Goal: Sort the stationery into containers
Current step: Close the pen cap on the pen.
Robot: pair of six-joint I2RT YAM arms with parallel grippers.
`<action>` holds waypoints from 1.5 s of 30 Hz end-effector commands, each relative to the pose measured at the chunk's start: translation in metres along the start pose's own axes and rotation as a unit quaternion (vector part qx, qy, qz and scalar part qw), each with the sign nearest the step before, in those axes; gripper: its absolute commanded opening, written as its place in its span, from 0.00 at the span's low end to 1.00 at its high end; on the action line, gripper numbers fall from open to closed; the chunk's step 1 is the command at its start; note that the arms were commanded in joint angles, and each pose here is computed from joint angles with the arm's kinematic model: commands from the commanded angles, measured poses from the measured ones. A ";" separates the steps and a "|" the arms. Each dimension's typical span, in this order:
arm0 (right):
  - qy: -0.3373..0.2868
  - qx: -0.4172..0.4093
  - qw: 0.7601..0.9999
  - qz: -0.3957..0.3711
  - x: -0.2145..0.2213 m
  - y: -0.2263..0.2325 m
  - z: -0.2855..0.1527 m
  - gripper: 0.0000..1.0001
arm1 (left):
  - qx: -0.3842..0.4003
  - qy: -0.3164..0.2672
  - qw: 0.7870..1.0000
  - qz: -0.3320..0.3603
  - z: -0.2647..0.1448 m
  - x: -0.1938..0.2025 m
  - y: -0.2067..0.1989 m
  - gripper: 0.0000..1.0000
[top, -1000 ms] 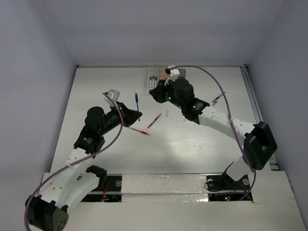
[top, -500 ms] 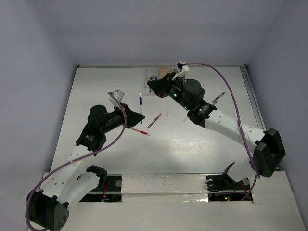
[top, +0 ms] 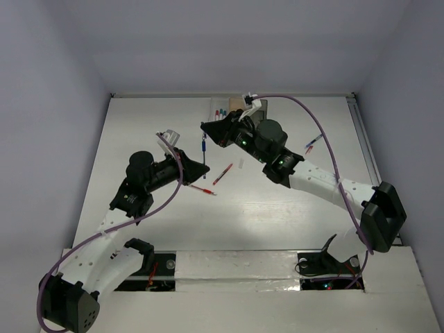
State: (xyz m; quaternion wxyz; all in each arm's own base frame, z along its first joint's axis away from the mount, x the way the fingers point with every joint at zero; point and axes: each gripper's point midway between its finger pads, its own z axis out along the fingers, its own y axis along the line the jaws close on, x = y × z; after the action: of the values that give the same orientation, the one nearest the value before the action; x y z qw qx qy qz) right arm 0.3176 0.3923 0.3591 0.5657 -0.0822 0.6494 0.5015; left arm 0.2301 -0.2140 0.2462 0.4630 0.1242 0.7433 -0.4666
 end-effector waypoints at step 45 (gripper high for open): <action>-0.052 -0.020 0.998 -0.006 -0.017 0.020 0.002 0.00 | 0.024 -0.043 0.998 0.026 0.002 -0.031 -0.018 0.00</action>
State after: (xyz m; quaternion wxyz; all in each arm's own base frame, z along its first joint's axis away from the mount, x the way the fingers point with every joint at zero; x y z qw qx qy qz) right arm 0.3239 0.3983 0.3549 0.5787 -0.0767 0.6453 0.4928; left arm 0.2325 -0.2142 0.2498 0.4694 0.1209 0.7391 -0.4678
